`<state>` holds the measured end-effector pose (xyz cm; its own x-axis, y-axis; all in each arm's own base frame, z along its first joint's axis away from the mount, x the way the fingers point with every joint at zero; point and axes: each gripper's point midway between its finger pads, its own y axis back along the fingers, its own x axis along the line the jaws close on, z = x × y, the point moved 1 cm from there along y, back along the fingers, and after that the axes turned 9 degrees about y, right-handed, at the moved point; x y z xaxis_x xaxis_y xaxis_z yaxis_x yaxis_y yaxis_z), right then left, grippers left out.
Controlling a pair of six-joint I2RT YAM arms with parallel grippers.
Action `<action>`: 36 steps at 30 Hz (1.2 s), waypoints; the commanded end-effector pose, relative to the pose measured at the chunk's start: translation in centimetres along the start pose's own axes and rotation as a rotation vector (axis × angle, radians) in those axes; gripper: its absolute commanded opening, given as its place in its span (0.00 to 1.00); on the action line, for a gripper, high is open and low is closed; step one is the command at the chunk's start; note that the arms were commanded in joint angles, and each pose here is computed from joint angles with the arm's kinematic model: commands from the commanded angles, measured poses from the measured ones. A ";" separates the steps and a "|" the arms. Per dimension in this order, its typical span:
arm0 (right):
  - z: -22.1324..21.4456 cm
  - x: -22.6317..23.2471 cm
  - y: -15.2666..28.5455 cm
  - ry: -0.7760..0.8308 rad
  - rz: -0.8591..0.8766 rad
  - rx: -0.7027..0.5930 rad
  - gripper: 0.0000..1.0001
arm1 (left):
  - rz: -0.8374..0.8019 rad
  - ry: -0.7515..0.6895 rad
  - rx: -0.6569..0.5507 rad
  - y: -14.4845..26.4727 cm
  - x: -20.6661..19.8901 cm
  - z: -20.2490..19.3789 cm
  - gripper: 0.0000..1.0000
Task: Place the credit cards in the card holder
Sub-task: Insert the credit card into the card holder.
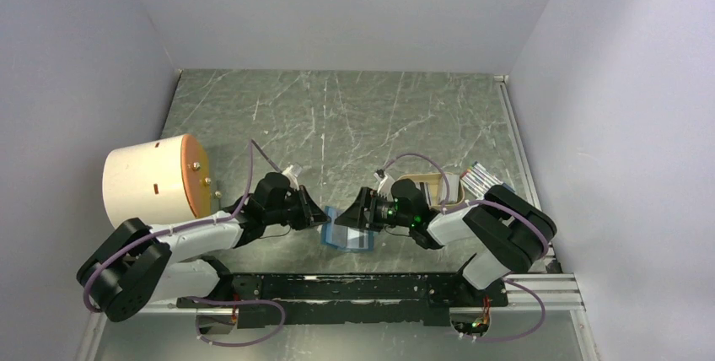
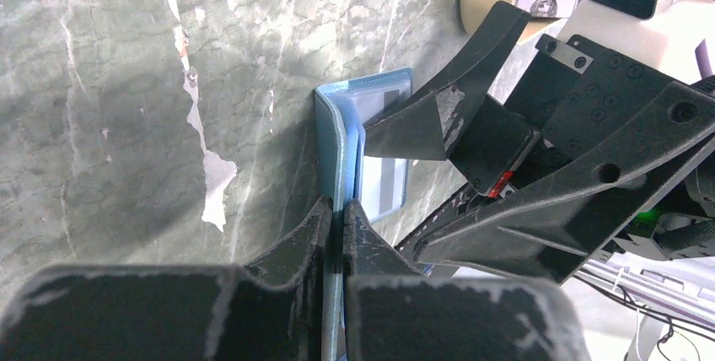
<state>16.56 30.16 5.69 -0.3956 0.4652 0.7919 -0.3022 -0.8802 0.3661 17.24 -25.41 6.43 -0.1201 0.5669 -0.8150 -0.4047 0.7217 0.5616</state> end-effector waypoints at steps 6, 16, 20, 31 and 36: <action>0.9 0.3 -0.7 0.043 -0.022 0.007 0.76 | -0.030 -0.030 0.039 -0.5 -1.3 -0.3 0.09; 0.7 1.4 -2.5 0.033 0.028 0.020 0.78 | 0.017 -0.031 -0.033 0.7 -0.5 0.2 0.09; 0.3 -0.2 -1.7 0.062 -0.074 0.032 0.75 | 0.058 -0.032 -0.019 0.4 0.6 0.0 0.09; 0.5 -2.5 1.0 0.133 -0.265 0.022 0.76 | 0.144 -0.038 -0.025 -0.1 2.5 0.1 0.09; 2.5 -2.5 3.1 0.174 -0.387 0.021 0.78 | 0.150 -0.042 -0.038 -0.1 2.8 0.3 0.09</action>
<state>17.76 28.35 5.61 -0.4213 0.6664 0.6152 -0.3914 -0.7455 0.5396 17.09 -24.24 4.65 -0.1518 0.6513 -0.7435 -0.4071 0.6442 0.6475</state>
